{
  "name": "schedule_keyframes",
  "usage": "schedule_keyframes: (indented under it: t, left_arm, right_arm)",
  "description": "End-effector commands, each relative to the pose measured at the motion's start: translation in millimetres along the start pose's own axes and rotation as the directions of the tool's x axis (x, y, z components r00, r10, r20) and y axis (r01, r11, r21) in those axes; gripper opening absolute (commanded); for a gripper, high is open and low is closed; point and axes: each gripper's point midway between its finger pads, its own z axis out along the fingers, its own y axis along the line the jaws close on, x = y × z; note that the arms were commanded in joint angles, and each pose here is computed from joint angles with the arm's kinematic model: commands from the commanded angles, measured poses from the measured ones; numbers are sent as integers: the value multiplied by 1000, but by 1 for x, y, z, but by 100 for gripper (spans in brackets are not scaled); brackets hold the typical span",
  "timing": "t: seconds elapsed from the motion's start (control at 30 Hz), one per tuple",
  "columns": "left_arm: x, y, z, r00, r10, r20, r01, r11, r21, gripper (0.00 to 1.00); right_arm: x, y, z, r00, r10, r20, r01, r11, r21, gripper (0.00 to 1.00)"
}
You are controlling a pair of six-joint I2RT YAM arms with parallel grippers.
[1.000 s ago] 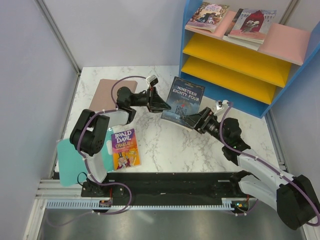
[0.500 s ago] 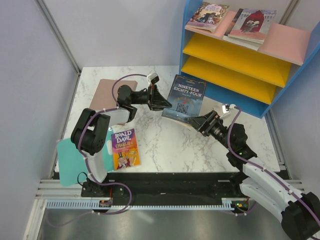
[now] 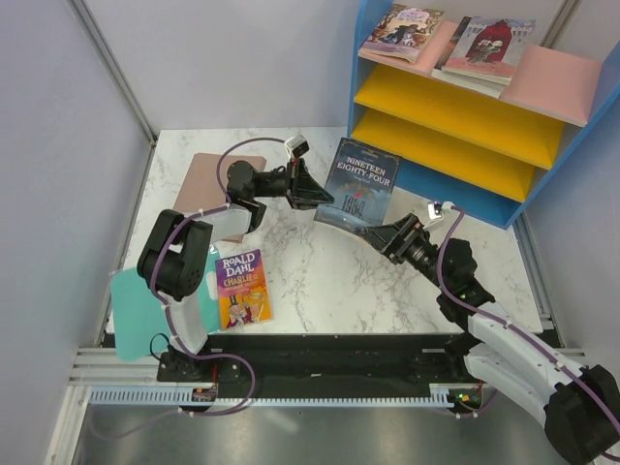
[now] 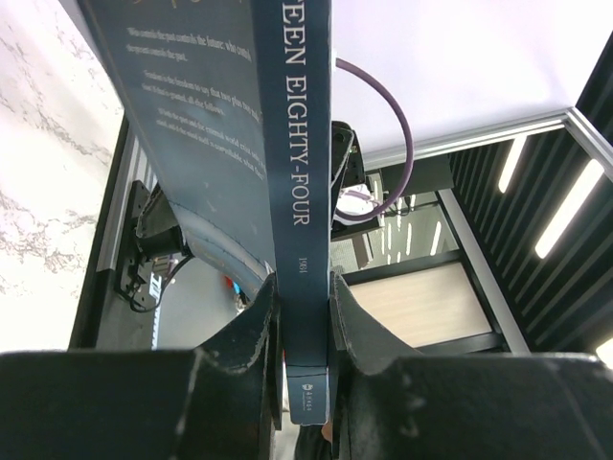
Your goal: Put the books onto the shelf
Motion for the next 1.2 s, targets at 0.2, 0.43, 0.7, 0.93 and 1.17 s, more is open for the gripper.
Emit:
schedule_keyframes:
  t: [0.2, 0.43, 0.7, 0.93, 1.17]
  left_arm:
    - [24, -46, -2, 933, 360, -6, -355, 924, 142, 2]
    - [32, -9, -6, 950, 313, -11, -310, 945, 105, 2]
    - [20, 28, -16, 964, 267, 18, -267, 962, 59, 18]
    - [27, 42, -31, 963, 269, 27, -270, 963, 22, 38]
    - [35, 42, -54, 947, 316, 59, -316, 949, -18, 54]
  right_arm:
    - [-6, 27, 4, 1000, 7, 16, -5, 994, -113, 97]
    - [-10, 42, 2, 1000, 18, 5, -18, 990, -136, 5]
    - [-17, 30, 0, 997, -81, 5, 81, 997, 3, 0]
    - [-28, 40, -4, 988, -151, 26, 151, 988, 27, 0]
    - [-48, 62, -4, 979, -192, 71, 191, 981, 21, 0]
